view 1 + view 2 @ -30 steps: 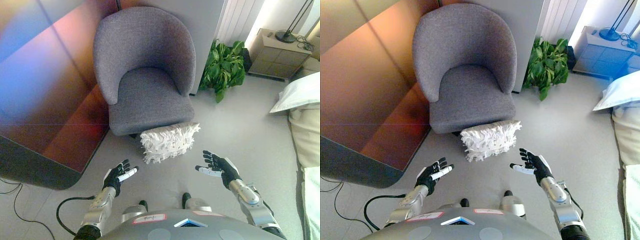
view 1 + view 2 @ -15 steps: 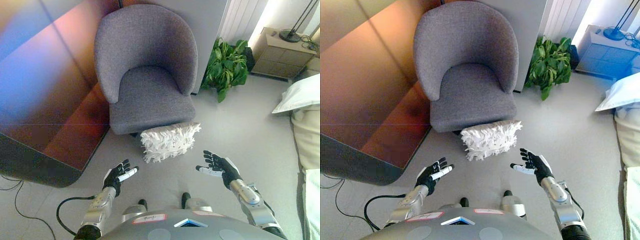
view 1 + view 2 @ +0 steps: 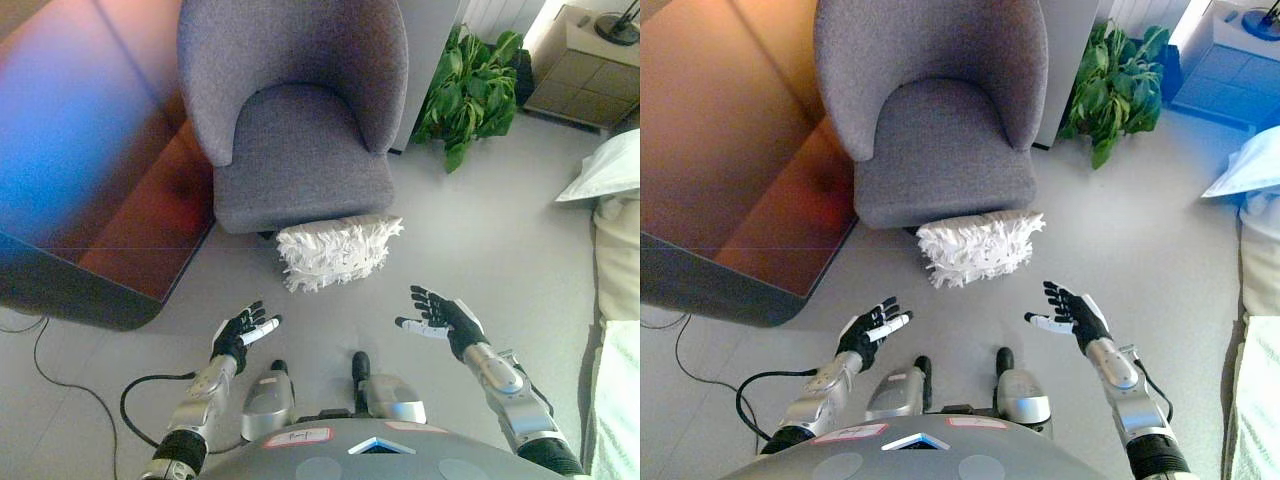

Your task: Pick up the pillow and put it on the sofa.

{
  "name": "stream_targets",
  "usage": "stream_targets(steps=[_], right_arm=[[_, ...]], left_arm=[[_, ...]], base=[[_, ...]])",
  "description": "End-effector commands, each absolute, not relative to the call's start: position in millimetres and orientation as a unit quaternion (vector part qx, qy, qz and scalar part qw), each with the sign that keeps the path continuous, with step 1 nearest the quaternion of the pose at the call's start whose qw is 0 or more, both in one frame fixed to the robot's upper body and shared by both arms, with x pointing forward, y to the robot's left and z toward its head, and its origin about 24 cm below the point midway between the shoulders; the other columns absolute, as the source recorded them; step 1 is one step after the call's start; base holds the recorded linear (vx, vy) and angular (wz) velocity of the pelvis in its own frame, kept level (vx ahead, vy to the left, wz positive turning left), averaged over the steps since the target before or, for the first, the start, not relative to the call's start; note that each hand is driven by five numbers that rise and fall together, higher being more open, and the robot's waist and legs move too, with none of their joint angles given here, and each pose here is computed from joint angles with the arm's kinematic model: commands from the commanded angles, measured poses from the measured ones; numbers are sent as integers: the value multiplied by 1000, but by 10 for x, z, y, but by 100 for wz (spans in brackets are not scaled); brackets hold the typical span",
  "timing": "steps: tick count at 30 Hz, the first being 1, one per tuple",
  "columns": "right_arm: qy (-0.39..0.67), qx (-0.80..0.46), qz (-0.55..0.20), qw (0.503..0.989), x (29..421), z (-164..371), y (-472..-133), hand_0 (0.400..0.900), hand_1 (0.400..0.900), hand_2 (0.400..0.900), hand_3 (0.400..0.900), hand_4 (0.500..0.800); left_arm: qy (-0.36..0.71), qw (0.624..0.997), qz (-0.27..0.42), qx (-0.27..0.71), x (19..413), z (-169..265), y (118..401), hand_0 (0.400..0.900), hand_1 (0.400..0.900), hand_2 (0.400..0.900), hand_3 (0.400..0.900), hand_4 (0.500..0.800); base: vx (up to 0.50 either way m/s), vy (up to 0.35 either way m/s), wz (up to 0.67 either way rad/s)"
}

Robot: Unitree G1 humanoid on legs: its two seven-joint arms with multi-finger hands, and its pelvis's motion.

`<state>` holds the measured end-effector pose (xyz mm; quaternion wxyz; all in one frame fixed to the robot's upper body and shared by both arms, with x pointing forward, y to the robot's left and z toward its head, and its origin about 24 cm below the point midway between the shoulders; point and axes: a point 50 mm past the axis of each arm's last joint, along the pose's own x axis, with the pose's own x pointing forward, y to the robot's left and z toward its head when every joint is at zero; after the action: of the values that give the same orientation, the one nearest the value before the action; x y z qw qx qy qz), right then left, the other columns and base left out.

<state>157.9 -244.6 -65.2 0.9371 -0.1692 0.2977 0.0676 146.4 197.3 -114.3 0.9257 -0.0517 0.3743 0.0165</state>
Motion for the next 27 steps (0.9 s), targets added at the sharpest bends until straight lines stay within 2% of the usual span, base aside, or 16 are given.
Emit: stream_targets(steps=[1,6,13,16,19,24,27], right_arm=[[183,-161,56,968,1908,-295,-2426,900,900,900,900,800],[176,-175,53,967,1959,-273,-2435,900,900,900,900,800],[184,-171,73,965,1991,-322,-2314,900,900,900,900,800],[182,-166,89,965,2023,-319,-2262,900,900,900,900,800],[167,-190,102,962,2084,-280,-2195,900,900,900,900,800],[152,-240,111,952,2113,-205,-2222,900,900,900,900,800],[141,-315,93,934,2206,-133,-2337,900,900,900,900,800]], left_arm=[[286,957,23,-44,1790,-859,2131,900,900,900,900,800],[282,958,25,-41,1815,-849,2107,900,900,900,900,800],[272,961,38,-28,1859,-790,2214,900,900,900,900,800],[265,964,25,-17,1913,-746,2235,900,900,900,900,800],[262,964,45,-11,1924,-728,2314,900,900,900,900,800],[255,965,57,-11,1953,-701,2363,900,900,900,900,800],[238,969,68,-3,2037,-640,2400,900,900,900,900,800]], base=[[252,92,-18],[282,138,-38],[334,229,-32],[285,335,2],[225,397,-2],[232,113,32],[177,-66,34]])
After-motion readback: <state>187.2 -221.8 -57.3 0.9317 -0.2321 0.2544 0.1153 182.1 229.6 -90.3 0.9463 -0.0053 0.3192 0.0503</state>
